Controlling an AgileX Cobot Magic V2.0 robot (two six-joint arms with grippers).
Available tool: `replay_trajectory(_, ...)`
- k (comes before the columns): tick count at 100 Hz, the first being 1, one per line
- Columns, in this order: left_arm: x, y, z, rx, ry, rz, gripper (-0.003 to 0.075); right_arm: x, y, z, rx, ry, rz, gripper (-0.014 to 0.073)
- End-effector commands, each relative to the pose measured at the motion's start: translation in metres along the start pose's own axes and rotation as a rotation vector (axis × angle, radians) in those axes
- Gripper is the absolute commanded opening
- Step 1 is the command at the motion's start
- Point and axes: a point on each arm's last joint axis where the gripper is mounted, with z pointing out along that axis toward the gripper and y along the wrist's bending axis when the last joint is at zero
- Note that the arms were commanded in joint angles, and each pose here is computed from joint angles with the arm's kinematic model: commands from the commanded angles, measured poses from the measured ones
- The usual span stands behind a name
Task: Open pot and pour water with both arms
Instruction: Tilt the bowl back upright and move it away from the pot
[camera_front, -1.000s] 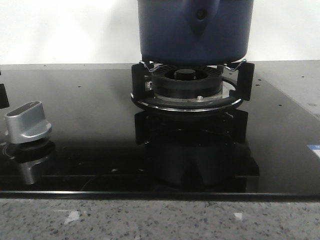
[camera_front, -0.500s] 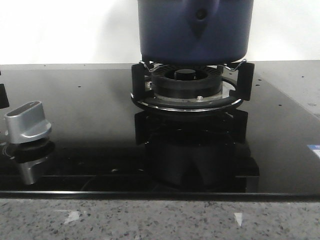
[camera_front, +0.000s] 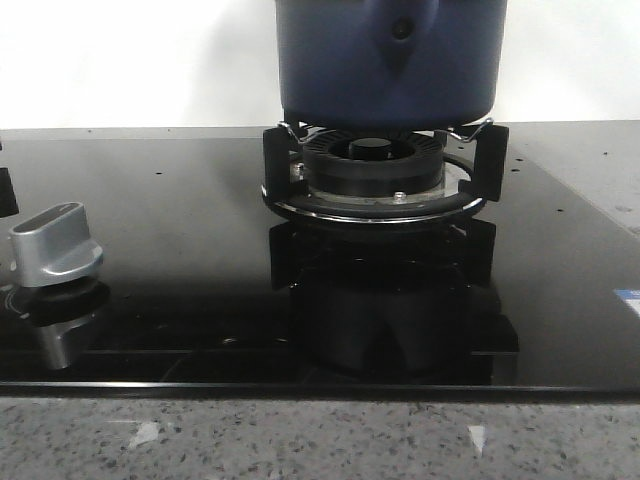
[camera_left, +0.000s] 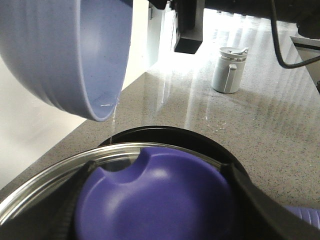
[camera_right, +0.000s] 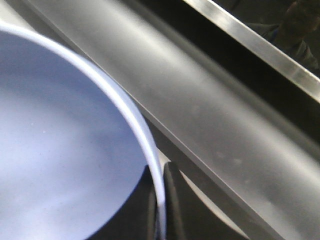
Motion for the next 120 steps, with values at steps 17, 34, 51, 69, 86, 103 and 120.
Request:
replay_trajectory(17, -0.037, -0.017, -0.011, 0.009, -0.134, 0.038, 0.0314, -0.034, -0.021, -0.015, 0.055, -0.156, -0.035, -0.0046)
replay_trajectory(34, -0.037, -0.017, -0.011, 0.009, -0.134, 0.038, 0.0314, -0.019, -0.023, -0.014, 0.077, 0.01, 0.131, -0.0046)
replay_trajectory(51, -0.037, -0.017, -0.011, 0.009, -0.134, 0.038, 0.0314, 0.001, -0.019, -0.016, 0.064, 0.221, 0.357, -0.0046)
replay_trajectory(69, -0.037, -0.017, -0.011, 0.009, -0.134, 0.038, 0.0314, 0.011, -0.01, -0.02, 0.024, 0.361, 0.533, -0.0046)
replay_trajectory(86, -0.038, -0.017, -0.011, 0.009, -0.138, 0.036, 0.0314, 0.015, -0.005, -0.023, 0.0, 0.435, 0.655, -0.0046)
replay_trajectory(103, -0.04, -0.017, -0.011, 0.01, -0.162, 0.027, 0.0314, 0.019, -0.013, -0.032, 0.043, 0.491, 0.782, -0.0046)
replay_trajectory(120, -0.04, -0.017, -0.011, 0.01, -0.166, 0.025, 0.0314, 0.027, -0.042, -0.048, 0.154, 0.509, 0.875, -0.0046)
